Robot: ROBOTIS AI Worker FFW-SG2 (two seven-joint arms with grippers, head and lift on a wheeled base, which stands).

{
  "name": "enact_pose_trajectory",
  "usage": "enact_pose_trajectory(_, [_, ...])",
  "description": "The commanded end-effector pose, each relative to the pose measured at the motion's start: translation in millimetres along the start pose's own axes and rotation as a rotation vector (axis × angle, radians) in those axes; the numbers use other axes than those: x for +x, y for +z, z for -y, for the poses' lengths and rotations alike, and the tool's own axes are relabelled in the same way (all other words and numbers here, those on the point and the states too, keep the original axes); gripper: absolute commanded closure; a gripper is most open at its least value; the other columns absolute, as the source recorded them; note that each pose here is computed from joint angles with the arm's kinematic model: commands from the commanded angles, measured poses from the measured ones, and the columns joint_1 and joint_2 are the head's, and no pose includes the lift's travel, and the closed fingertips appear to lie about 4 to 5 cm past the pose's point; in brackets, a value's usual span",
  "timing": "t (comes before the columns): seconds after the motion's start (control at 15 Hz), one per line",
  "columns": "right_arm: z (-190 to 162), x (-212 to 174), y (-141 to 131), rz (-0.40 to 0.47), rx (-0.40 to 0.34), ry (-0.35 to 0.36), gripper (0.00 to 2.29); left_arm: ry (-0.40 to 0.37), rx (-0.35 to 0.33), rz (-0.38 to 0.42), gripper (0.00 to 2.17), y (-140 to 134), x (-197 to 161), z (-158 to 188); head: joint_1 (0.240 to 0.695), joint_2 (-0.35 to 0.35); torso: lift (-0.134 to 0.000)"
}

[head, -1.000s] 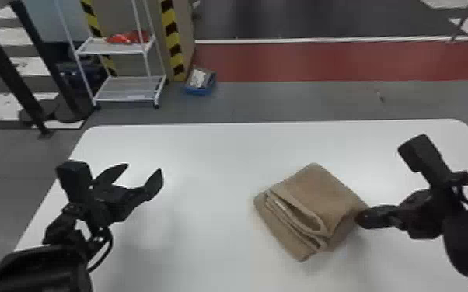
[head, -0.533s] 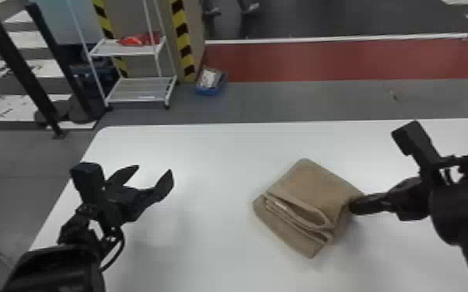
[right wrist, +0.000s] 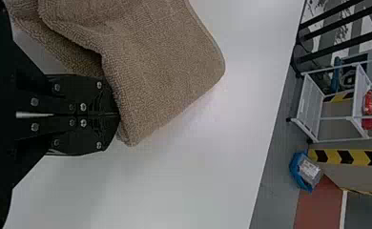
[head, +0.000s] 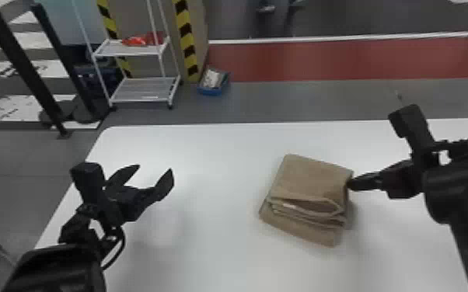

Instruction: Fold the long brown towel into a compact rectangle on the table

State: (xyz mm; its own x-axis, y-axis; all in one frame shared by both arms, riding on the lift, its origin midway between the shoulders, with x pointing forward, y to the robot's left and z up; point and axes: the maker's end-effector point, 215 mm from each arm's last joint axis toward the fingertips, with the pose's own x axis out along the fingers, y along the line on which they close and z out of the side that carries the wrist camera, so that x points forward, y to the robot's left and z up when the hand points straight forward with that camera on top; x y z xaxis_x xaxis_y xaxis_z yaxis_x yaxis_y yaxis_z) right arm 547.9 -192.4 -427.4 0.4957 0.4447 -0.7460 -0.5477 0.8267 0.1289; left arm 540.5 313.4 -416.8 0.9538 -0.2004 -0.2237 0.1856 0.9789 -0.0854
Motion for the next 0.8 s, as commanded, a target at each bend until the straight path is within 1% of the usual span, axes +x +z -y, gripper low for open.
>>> enact_pose_trajectory(0.0, [-6,9,8,0.013,-0.006,0.005,2.19,-0.003,-0.002,0.001,0.08,0,0,1,0.695,0.121,-0.124])
enact_pose_trajectory(0.2, [-12,26,19,0.046,-0.04,0.002,2.19,-0.007,-0.002,0.003,0.08,1,1,2,0.695,0.131,-0.124])
enact_pose_trajectory(0.33, [-15,31,28,0.079,-0.045,0.003,2.19,-0.009,-0.002,0.002,0.08,1,1,3,0.695,0.138,-0.124])
enact_pose_trajectory(0.4, [-19,31,23,0.069,-0.036,0.02,2.19,-0.007,-0.002,0.003,0.08,1,1,2,0.695,0.14,-0.124])
enact_pose_trajectory(0.47, [-25,31,10,0.056,-0.03,0.042,2.19,-0.007,-0.001,0.004,0.08,2,0,2,0.695,0.147,-0.124])
enact_pose_trajectory(0.53, [-36,14,10,0.074,-0.046,0.08,2.19,-0.006,-0.003,0.005,0.08,2,-1,0,0.695,0.151,-0.124])
enact_pose_trajectory(0.6, [-48,-8,9,0.095,-0.036,0.149,2.19,-0.005,-0.004,0.006,0.08,2,-2,-3,0.695,0.156,-0.124])
enact_pose_trajectory(0.67, [-54,-33,14,0.129,-0.006,0.202,2.19,-0.003,-0.002,0.008,0.08,3,-2,-4,0.695,0.165,-0.124])
enact_pose_trajectory(0.73, [-55,-51,19,0.169,0.027,0.231,2.19,-0.004,-0.001,0.007,0.08,3,-2,-4,0.695,0.174,-0.124])
